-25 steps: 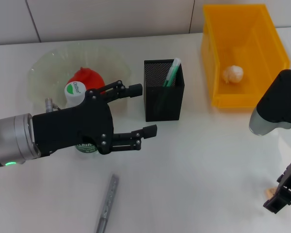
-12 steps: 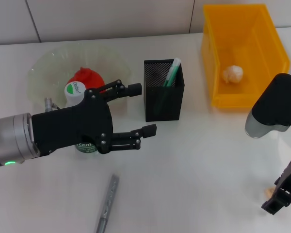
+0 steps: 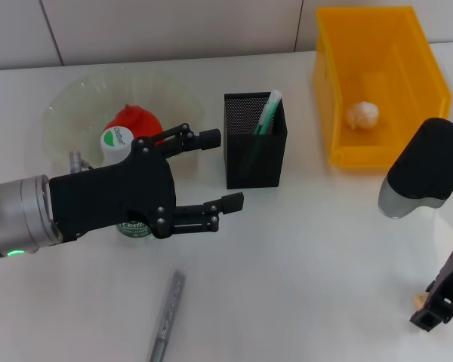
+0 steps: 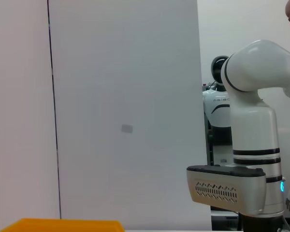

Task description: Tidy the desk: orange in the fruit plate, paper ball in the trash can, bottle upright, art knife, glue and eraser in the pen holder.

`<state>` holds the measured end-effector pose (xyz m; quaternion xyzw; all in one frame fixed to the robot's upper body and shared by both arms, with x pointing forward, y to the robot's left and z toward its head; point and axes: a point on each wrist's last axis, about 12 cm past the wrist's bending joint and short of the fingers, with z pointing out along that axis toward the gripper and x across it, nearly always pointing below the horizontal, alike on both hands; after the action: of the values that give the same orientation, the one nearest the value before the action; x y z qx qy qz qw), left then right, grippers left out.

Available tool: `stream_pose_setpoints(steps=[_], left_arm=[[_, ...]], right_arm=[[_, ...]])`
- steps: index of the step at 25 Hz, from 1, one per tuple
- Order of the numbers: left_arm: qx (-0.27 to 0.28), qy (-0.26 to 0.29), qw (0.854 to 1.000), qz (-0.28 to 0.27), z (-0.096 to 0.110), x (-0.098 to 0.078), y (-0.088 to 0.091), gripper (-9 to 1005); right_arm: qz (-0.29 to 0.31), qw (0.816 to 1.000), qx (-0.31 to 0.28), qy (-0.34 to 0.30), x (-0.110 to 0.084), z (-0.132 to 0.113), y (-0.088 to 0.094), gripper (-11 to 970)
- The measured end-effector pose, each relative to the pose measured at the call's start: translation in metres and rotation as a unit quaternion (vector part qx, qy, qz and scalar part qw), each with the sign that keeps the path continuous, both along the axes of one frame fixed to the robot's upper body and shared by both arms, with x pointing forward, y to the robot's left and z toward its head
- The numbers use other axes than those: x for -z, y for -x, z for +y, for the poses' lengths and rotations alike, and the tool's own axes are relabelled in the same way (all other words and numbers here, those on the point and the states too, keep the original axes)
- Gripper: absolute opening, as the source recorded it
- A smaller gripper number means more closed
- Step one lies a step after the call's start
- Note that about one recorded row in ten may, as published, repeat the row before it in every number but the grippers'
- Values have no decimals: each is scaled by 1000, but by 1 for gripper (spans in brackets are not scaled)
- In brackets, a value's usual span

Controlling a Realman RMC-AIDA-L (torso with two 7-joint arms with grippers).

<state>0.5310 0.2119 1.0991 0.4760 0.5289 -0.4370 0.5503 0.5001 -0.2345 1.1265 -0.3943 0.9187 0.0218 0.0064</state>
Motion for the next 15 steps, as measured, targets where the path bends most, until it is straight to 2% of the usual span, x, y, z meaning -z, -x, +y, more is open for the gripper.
stream_pose_setpoints(steps=[8,15], left_arm=[[1,-1,1000,-2,0,-1,-1,861],[1,-1,1000,-2,0,-1,-1,861]], right_arm=[[-2,1000,3,7,1,0,0,534],[-6,1000,3,8,0,1,-1,437]])
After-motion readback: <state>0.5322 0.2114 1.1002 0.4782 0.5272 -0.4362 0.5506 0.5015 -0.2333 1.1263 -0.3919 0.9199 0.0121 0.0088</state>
